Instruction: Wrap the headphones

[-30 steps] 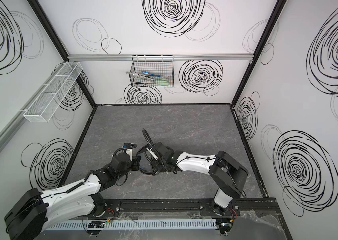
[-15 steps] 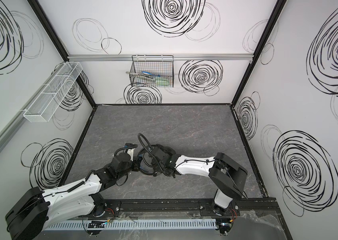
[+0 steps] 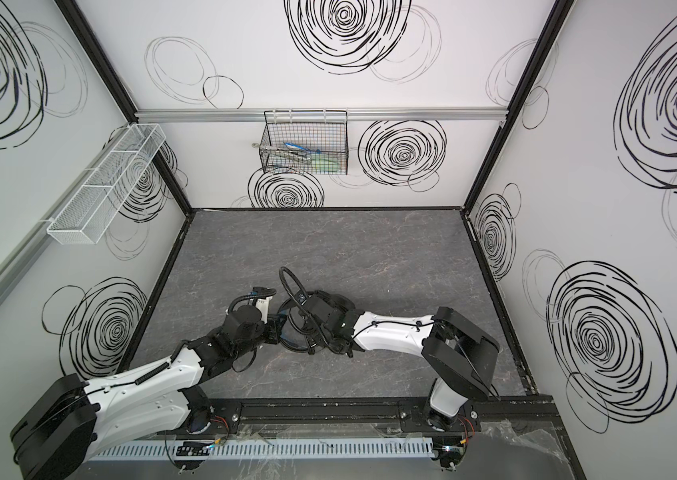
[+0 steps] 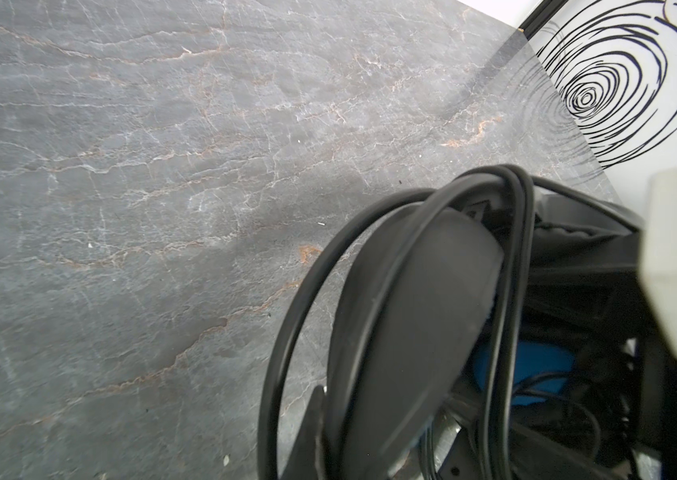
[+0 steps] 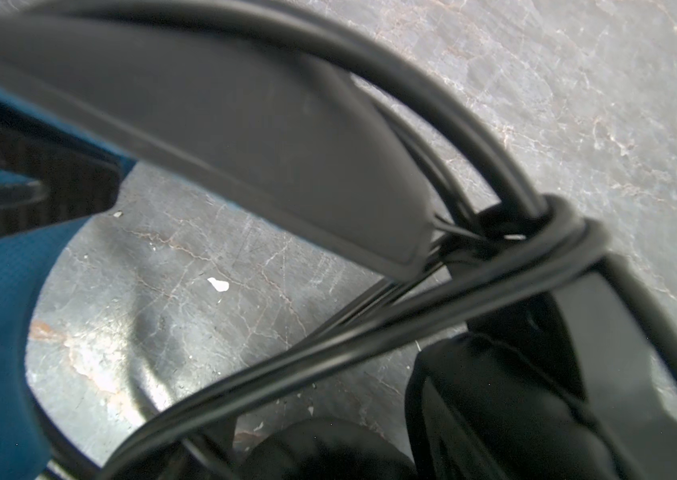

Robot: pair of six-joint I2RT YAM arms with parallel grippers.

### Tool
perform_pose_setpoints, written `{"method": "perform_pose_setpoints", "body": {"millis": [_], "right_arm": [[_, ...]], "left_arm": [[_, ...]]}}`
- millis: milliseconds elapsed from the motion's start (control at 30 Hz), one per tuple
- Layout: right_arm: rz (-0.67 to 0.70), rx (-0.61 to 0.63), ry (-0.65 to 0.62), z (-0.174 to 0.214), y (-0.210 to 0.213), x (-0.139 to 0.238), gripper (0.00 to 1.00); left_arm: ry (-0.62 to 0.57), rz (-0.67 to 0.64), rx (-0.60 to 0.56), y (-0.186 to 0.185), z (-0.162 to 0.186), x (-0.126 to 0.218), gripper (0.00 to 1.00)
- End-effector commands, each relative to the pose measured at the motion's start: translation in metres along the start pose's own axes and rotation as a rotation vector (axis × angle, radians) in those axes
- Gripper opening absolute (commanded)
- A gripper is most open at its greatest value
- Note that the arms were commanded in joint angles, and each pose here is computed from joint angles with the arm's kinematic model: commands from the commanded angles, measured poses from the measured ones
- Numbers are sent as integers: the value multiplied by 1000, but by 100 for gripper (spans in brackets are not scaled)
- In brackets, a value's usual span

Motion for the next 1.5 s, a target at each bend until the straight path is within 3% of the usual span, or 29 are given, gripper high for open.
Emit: {"method": "perform_pose_setpoints", "body": {"millis": [0,300,533,733,1067,1467], "right_arm": [[143,-37,-68,-27,-29,16,78],[89,56,-60,-32,-16,37,75],[-14,30,-98,-28,-7,49,73],[-18,21,-62,-18,-2,36,66],[50,1,-6,-15,-10,12,69],[83,52,-34,-29,-12,44,75]], "left_arm": [[153,81,-41,-5,27,2,0],[153,48,-34,3,28,0,0],[159,29,-36,8,29,-2,0],[157,19,-35,9,29,-4,0],[154,4,-35,13,30,-2,0],[155,-13,-38,17,30,-4,0]]}}
Point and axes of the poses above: each gripper's point midway between its finger pads, its own x axis back along the fingers, its own y axis along the line the jaws close on, z = x × y, the point moved 4 cm from there along x, back along the fingers, and after that the axes turned 12 degrees about x, right-handed, at the moved point
